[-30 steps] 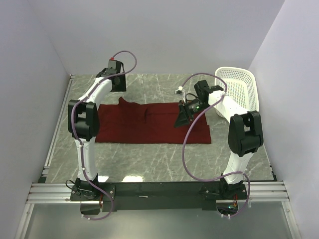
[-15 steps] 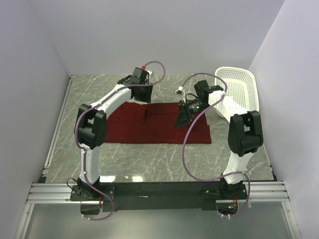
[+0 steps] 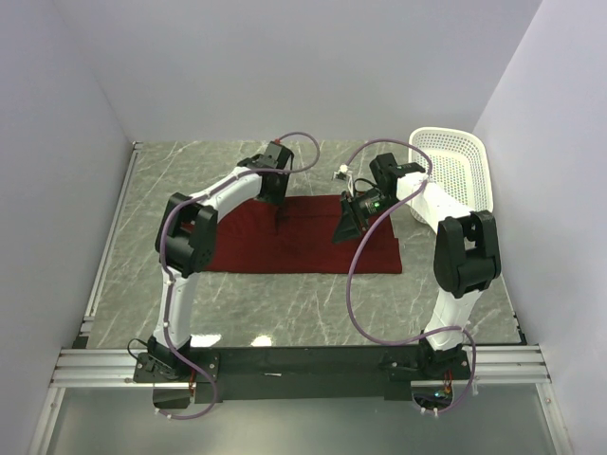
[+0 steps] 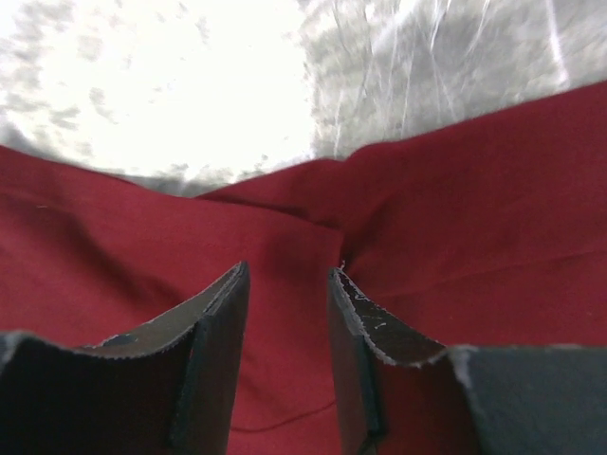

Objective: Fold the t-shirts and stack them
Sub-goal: Fold the tshirt

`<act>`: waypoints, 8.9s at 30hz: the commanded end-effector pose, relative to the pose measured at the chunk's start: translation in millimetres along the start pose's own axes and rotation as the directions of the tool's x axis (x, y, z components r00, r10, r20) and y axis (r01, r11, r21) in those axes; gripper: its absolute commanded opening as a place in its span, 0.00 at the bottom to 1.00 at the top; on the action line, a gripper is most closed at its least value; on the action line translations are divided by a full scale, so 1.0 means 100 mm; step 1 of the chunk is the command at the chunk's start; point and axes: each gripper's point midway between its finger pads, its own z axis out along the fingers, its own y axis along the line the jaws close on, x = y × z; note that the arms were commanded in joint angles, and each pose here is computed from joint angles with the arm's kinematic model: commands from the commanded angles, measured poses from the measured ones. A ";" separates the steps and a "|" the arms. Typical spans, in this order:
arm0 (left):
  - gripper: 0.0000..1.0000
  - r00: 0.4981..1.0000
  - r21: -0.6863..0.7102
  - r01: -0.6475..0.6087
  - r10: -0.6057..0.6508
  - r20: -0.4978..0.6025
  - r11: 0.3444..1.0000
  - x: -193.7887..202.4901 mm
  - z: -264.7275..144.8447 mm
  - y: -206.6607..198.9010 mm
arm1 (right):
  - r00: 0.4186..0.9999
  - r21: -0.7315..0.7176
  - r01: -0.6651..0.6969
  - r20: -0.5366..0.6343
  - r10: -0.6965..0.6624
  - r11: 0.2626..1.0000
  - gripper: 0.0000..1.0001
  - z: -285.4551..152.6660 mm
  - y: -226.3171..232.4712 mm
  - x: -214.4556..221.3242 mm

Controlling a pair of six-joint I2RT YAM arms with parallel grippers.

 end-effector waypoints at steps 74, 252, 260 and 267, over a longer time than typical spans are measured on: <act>0.50 0.815 0.335 0.457 -0.539 0.212 0.824 -0.42 -1.13 0.11 | 0.997 0.138 0.078 0.010 -0.080 0.987 0.52 -0.22 -0.17 -0.07; 0.81 0.527 0.503 0.701 -0.842 0.113 0.506 1.27 -1.92 1.29 | 0.672 0.314 -0.734 0.462 0.579 0.603 0.00 0.43 -1.90 -0.67; 0.80 0.606 0.544 0.628 -0.788 0.107 0.556 0.93 -1.79 1.19 | 0.735 0.394 -0.676 0.418 0.533 0.623 0.40 0.06 -1.96 -0.47; 0.72 0.726 0.462 0.615 -0.687 -0.016 0.639 0.42 -0.90 0.95 | 0.732 0.434 -0.675 0.495 0.468 0.597 0.43 -0.42 -2.27 -0.53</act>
